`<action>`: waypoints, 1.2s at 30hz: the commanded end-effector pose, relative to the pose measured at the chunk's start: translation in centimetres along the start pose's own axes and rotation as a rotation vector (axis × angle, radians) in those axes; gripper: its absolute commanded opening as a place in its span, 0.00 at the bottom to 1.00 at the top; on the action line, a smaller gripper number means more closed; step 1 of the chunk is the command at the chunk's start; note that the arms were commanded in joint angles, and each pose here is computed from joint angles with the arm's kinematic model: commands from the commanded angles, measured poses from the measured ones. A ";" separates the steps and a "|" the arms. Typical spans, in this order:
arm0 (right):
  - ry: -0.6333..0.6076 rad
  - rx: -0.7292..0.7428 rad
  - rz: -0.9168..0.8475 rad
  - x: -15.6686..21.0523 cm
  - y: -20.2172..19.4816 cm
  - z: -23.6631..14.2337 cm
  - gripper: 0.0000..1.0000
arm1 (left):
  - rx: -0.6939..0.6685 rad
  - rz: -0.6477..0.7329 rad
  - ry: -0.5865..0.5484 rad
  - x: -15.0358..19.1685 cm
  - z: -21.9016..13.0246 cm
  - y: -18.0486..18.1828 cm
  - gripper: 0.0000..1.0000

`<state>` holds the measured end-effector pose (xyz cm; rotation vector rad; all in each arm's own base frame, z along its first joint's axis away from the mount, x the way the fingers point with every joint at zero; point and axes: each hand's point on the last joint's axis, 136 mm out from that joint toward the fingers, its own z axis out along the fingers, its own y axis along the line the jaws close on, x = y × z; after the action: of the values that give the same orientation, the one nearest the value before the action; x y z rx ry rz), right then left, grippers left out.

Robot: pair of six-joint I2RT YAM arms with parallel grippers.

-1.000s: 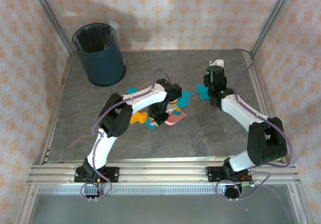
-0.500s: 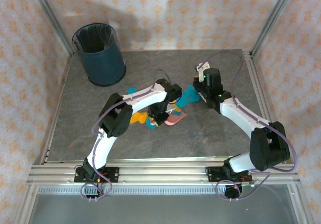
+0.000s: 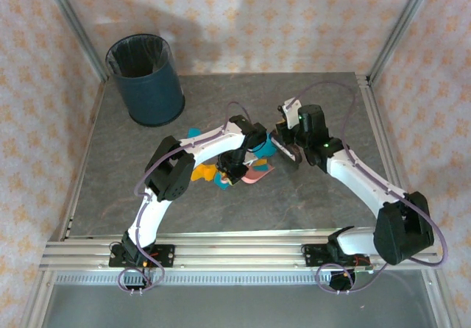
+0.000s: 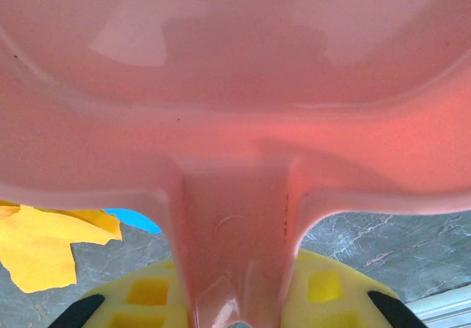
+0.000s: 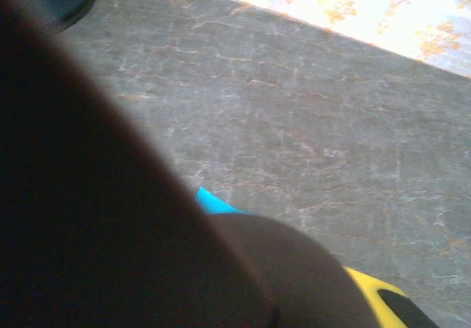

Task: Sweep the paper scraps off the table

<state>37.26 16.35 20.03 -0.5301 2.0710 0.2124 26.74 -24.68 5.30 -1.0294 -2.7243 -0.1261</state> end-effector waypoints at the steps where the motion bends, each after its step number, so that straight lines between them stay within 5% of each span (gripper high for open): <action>1: 0.103 -0.098 0.032 3.0 2.3 -1.0 0.00 | 0.001 -0.027 -0.003 0.2 -0.6 0.3 0.00; 15: 0.055 -0.117 0.046 1.8 3.0 -4.7 0.00 | -0.017 -0.037 -0.003 0.3 -0.7 0.5 0.00; 27: -0.117 0.260 0.173 -1.6 -3.7 -6.5 0.00 | -0.009 -0.022 -0.008 1.0 -0.9 0.3 0.00; 36: -0.180 0.361 0.243 -3.1 -5.5 -3.0 0.00 | 0.003 0.006 0.005 1.2 -0.6 -0.1 0.00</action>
<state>37.01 11.37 22.60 -0.1309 2.0298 0.0284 26.44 -24.46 5.18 -1.0092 -2.7256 -0.1328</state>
